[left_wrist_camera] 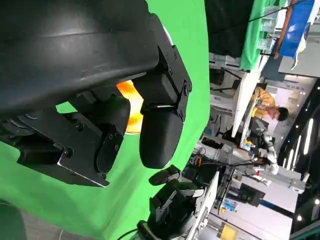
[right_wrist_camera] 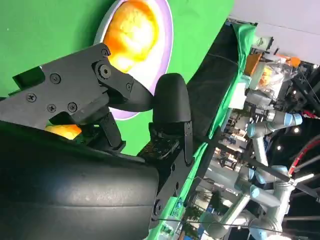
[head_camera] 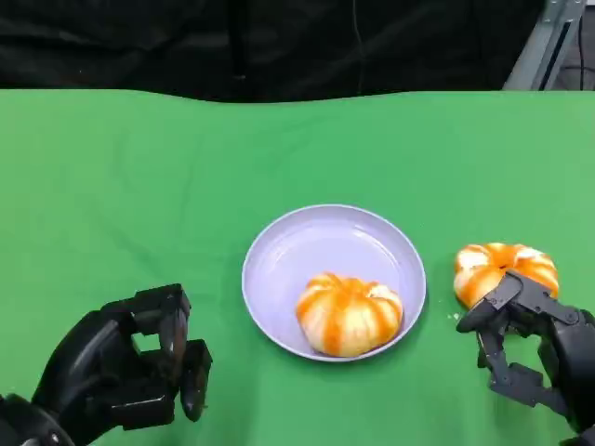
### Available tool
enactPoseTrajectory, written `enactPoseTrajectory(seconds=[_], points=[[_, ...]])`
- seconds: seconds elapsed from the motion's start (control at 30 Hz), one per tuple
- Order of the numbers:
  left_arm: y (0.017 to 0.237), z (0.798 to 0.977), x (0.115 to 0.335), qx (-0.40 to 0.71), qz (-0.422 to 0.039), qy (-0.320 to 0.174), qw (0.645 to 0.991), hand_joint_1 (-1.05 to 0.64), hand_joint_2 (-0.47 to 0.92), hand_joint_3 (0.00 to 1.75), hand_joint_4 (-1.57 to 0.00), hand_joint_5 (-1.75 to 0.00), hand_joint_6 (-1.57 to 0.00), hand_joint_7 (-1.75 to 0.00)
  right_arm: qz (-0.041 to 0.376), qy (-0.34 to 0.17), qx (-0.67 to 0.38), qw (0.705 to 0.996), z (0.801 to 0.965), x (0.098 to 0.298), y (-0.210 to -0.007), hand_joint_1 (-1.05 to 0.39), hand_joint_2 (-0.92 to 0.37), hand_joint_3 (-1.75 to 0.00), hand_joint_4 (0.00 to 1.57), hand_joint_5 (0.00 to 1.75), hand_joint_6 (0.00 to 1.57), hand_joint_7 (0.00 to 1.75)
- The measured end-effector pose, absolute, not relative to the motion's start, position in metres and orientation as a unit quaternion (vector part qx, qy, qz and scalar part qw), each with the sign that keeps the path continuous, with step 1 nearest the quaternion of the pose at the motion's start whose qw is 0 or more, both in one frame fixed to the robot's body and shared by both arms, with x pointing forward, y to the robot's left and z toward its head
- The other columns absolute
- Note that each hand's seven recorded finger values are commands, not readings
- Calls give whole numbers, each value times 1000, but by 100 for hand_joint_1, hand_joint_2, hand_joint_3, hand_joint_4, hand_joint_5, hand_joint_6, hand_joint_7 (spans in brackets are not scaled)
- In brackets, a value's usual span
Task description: Grasp the bread from the table and place it into the plate.
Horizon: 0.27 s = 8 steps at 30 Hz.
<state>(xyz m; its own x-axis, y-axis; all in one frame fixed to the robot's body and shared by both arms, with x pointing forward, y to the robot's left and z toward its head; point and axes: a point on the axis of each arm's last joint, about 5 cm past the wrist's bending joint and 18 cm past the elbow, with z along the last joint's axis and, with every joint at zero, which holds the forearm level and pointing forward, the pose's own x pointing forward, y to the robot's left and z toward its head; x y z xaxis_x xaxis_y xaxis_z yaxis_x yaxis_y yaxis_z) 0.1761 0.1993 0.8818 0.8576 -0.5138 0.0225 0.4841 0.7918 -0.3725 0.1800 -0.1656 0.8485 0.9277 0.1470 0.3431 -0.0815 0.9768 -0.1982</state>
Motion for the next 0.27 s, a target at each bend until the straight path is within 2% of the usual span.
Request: enactPoseTrajectory(seconds=[0.27], points=[[199, 882, 174, -184, -263, 40, 946, 18, 59, 158, -103, -175, -90, -175, 57, -187, -92, 976, 851, 179, -165, -17, -67, -93, 78, 175, 70, 155]])
